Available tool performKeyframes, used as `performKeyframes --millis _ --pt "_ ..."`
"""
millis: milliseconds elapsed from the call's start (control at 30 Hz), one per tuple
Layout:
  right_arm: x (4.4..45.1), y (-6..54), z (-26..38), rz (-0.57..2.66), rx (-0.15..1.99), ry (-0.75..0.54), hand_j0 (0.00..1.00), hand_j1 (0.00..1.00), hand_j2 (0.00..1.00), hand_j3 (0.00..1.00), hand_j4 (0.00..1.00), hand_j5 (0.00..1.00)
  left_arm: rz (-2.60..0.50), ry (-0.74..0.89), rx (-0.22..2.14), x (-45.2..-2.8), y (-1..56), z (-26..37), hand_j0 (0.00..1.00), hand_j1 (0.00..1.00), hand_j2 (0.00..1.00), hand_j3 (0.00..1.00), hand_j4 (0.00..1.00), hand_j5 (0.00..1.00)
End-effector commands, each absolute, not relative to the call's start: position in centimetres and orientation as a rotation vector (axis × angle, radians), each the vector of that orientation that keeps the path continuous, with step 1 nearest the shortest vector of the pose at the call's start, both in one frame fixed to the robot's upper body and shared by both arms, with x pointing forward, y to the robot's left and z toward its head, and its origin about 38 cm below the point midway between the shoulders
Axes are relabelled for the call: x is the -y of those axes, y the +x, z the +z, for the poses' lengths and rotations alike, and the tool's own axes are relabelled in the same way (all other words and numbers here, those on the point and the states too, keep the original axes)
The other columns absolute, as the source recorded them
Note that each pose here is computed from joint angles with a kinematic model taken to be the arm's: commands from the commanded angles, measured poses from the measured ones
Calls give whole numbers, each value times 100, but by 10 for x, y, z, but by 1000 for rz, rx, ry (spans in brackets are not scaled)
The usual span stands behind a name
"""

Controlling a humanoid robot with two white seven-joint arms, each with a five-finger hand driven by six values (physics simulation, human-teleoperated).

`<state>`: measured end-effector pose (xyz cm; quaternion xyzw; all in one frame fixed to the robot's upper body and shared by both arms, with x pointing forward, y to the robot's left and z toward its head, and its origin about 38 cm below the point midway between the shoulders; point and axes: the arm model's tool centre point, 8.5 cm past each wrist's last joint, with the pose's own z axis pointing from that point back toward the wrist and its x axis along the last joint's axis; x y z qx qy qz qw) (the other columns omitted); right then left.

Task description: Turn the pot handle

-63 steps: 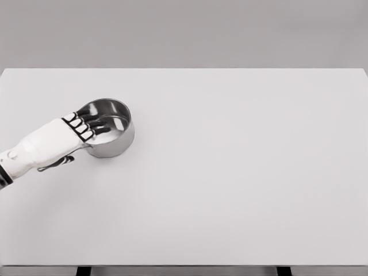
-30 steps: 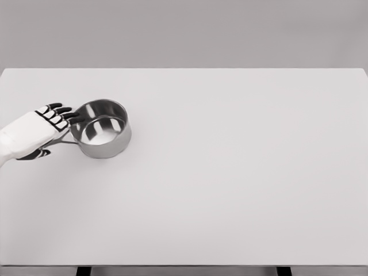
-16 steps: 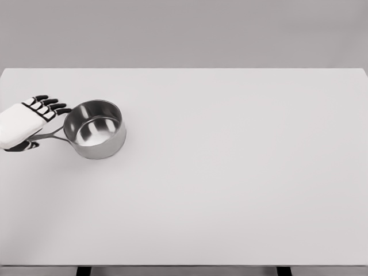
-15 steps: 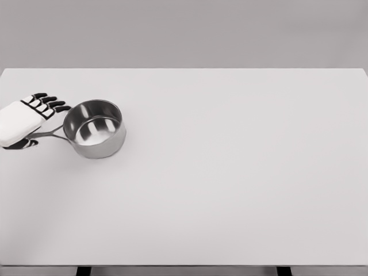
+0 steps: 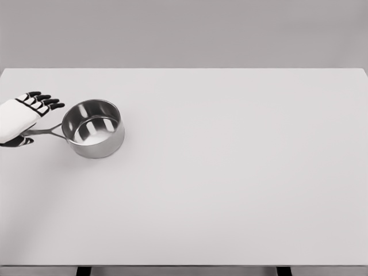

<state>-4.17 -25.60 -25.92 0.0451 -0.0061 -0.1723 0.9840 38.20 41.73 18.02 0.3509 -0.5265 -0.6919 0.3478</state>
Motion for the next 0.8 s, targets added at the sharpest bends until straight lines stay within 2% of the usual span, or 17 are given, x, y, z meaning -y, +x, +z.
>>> performKeyframes --millis 0,767 --pt "256 -42 -259 -346 12 91 100 100 100 100 100 100 -1781 896 1355 -420 382 175 100 100 100 100 100 100" --pt "256 -42 -259 -346 12 91 100 100 100 100 100 100 -1692 915 1306 -447 404 174 100 100 100 100 100 100"
